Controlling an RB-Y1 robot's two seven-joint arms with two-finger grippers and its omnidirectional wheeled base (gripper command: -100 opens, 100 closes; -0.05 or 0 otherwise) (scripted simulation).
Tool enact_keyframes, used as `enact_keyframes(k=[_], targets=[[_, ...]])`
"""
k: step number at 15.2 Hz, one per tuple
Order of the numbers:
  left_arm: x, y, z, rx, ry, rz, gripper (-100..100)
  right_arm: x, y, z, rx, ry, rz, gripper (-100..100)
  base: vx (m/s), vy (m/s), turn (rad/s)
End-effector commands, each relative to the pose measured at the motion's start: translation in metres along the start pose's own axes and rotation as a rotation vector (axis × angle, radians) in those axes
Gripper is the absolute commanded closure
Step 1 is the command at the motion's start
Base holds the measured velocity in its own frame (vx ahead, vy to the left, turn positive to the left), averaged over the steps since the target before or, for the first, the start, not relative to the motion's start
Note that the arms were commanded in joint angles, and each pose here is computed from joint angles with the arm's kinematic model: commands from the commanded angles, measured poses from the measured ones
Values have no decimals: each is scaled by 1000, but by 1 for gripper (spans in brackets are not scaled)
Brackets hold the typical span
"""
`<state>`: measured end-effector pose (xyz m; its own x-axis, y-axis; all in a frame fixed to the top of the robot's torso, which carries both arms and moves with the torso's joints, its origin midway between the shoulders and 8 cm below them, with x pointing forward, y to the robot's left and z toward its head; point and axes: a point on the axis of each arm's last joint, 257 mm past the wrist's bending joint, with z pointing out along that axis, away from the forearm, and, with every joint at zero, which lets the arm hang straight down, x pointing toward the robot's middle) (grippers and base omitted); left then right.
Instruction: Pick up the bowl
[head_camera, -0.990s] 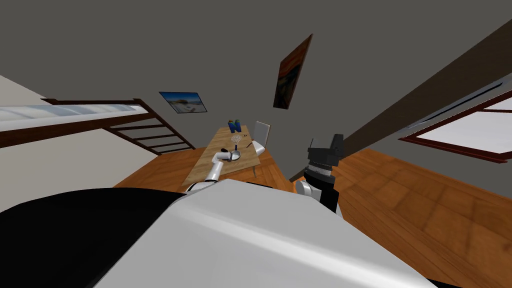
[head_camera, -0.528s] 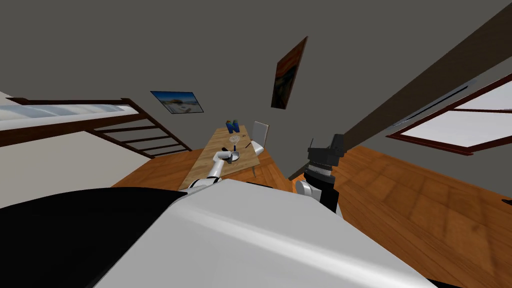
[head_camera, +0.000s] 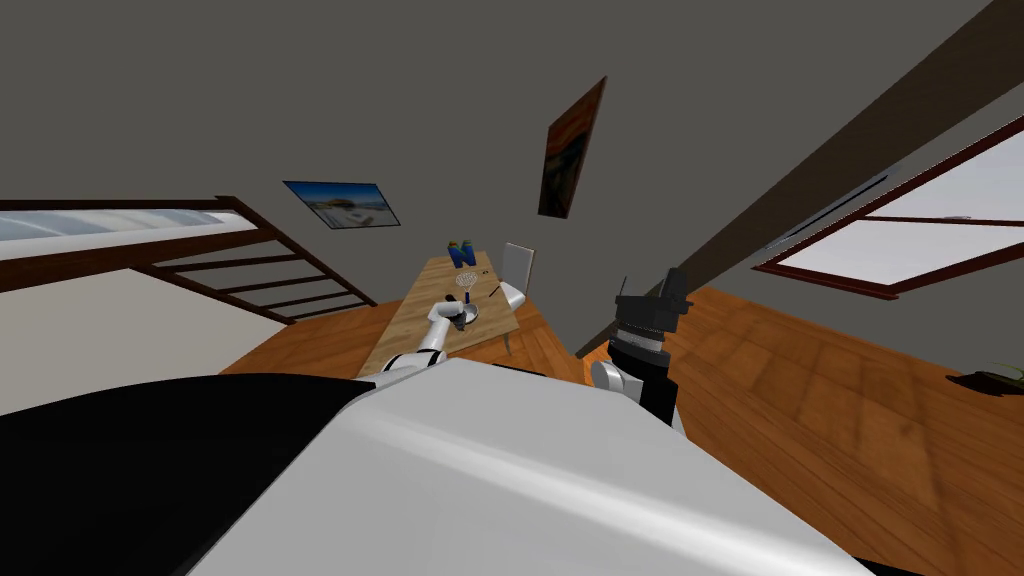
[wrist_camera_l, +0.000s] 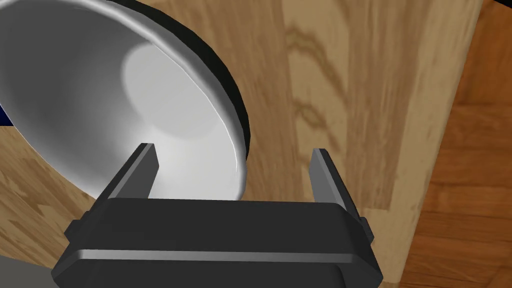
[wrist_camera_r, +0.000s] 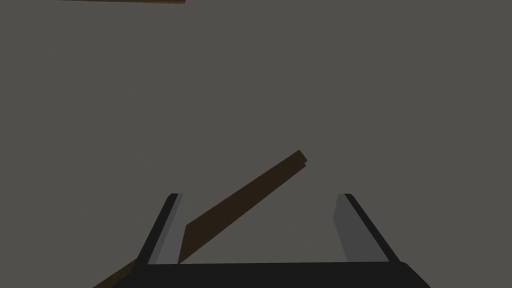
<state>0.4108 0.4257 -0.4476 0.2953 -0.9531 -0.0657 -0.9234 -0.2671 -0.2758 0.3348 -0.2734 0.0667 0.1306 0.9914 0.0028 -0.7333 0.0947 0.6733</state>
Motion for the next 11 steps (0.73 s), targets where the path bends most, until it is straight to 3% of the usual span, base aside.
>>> enact_keyframes(k=[1,4,5,6,10,11], targets=[[0,3,7,4,-3,-7,-100,0,0,0,0,0,0,0,9,30,-60],[1,9,17,5,-6,-15,-100,0,0,0,0,0,0,0,11,33,-49],[1,6,13,2,-4,-11,-100,0,0,0,0,0,0,0,6,19,-17],[1,6,14,4,-5,-12,100,0,0,0,0,0,0,0,2,8,-1],[1,7,14,3,-4,-14,100,0,0,0,0,0,0,0,-1,0,3],[0,3,7,4,-3,-7,100,0,0,0,0,0,0,0,-5,-18,51]])
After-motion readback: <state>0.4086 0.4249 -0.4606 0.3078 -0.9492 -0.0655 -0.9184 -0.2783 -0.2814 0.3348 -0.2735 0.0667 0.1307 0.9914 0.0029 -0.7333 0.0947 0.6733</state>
